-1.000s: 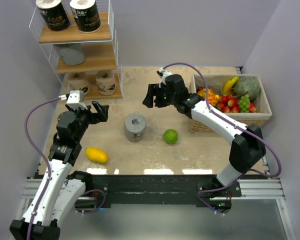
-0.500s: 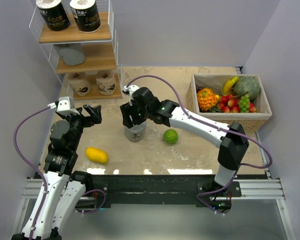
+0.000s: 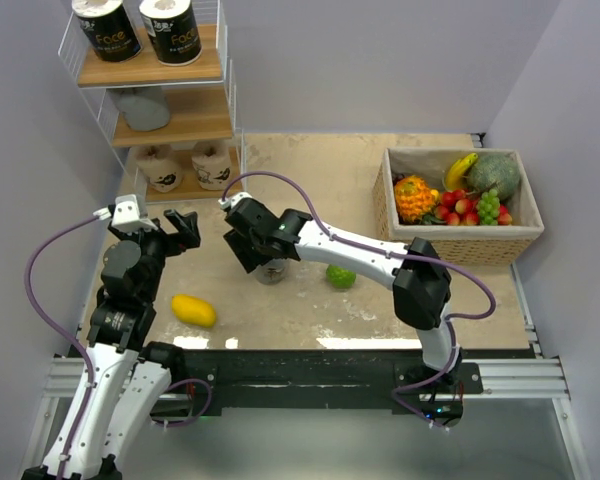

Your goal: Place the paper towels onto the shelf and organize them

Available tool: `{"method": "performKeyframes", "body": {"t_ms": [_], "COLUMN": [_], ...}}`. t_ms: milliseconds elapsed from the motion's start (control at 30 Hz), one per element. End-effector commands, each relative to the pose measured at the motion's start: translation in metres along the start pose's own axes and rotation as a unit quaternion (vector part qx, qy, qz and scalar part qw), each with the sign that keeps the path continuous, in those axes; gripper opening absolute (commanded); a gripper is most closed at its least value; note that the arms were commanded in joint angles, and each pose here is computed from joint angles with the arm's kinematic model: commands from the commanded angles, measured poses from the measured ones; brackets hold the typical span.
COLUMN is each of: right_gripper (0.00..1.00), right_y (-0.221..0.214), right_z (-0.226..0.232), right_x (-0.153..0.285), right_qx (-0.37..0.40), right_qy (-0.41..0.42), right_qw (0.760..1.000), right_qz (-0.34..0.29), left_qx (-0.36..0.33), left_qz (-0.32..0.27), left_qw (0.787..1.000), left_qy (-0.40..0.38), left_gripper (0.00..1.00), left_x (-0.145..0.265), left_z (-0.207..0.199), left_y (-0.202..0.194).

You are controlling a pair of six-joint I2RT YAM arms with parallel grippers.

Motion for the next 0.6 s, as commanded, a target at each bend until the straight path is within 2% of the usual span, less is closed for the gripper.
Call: {"method": "performKeyframes", "body": {"t_ms": [0,433,567], "right_gripper": [0.64,0.69,0.66], "right_y": [0.012,0.02,0.013], "right_z": [-0.002,-0.002,-0.001], "right_x": [0.011,0.005,0.0], "right_qx": [0.003,0.022,0.024], "right_qy": [-0.025,-0.041,-0.038], "right_qw": [0.999,0.998,0.999], "right_qz": [-0.025,-0.032,-0.011], "left_qx": [0.011,0.011,0.012], "left_qz": [-0.012,-0.013,-0.011], "left_qw": [1.0,1.0,1.0], "left_qy": [0.001,-0.012,-0.015], "left_gripper": [0.94,0.93,0.92], "left_x": [0.001,0.0,0.0], "left_z": [-0.001,-0.004,-0.005], "left_y": [0.004,0.004,0.003]}}
Point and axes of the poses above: each gripper's point midway between its finger pads, its own x axis back along the fingers, its own z axis along the line the jaws close on, y = z × x, the point moved 8 cm from there along x, back along the fingers, and after that the axes turned 10 degrees about -x, right-handed, at the moved point
